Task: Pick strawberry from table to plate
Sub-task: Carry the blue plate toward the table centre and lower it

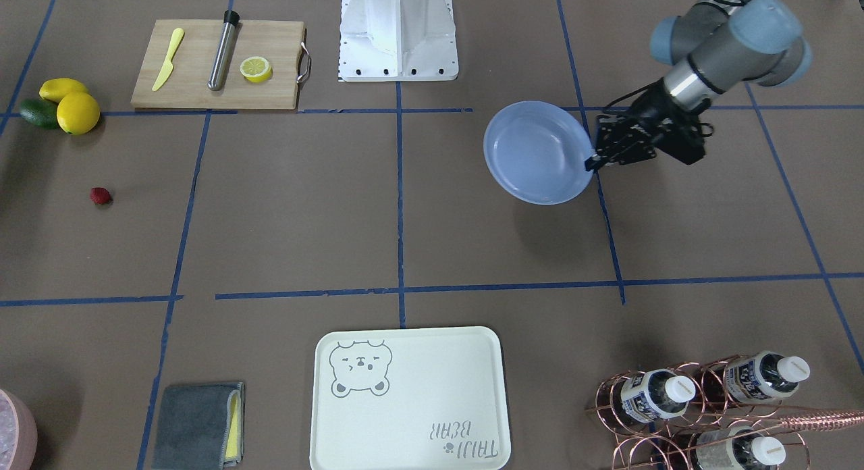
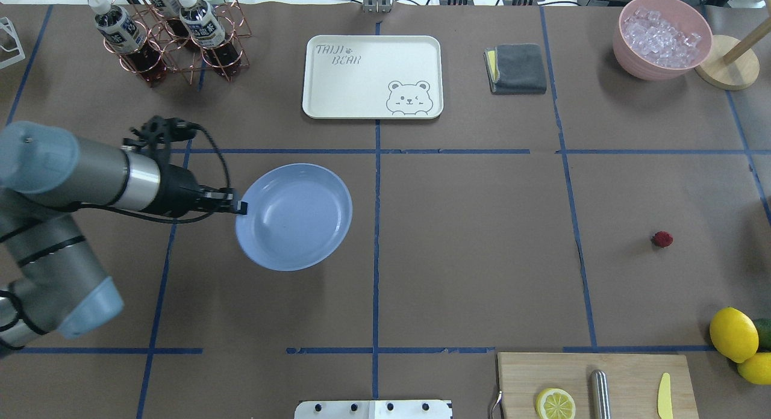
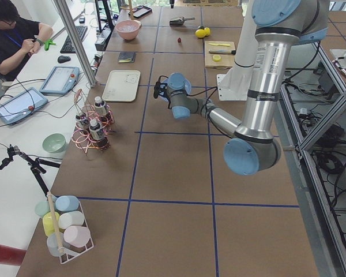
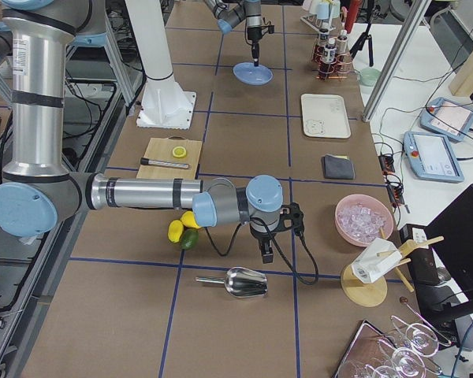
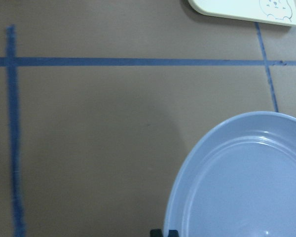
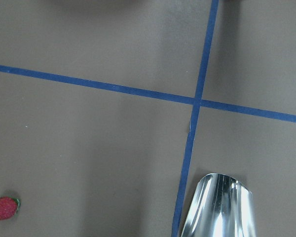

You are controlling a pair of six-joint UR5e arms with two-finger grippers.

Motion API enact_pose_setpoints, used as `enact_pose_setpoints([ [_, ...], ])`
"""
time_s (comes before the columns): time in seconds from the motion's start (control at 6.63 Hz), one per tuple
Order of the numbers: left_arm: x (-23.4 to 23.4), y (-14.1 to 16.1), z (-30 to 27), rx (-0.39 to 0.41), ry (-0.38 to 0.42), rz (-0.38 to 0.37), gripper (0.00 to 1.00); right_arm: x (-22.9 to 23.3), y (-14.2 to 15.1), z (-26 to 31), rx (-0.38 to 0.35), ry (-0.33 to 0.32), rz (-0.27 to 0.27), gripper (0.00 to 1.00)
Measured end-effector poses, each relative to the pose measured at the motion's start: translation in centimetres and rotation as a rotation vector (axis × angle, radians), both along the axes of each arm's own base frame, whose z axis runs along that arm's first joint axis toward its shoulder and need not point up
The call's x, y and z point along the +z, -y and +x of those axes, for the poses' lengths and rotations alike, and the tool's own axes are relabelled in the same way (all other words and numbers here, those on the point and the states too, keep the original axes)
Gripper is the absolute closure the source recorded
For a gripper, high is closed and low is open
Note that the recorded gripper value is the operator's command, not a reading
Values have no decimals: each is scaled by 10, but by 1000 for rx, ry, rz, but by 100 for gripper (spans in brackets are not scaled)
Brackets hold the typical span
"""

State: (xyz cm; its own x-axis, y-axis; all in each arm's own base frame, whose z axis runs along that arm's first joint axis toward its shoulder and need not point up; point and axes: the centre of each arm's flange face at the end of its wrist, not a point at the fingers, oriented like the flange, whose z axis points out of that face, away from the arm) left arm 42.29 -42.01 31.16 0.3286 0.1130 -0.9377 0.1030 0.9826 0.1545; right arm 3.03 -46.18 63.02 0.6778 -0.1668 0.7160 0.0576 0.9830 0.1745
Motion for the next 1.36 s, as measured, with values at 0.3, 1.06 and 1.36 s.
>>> enact_pose_setpoints([
  [0.3, -49, -15, 81, -17, 45, -35, 100, 0, 0, 0, 0, -1, -1, 0],
  [1.06, -35, -39, 137, -31, 111, -29, 100, -1, 1, 0, 1, -1, 1, 0],
  [1.36, -30, -38, 139, -30, 121, -31, 24, -1, 1, 0, 1, -1, 2, 0],
])
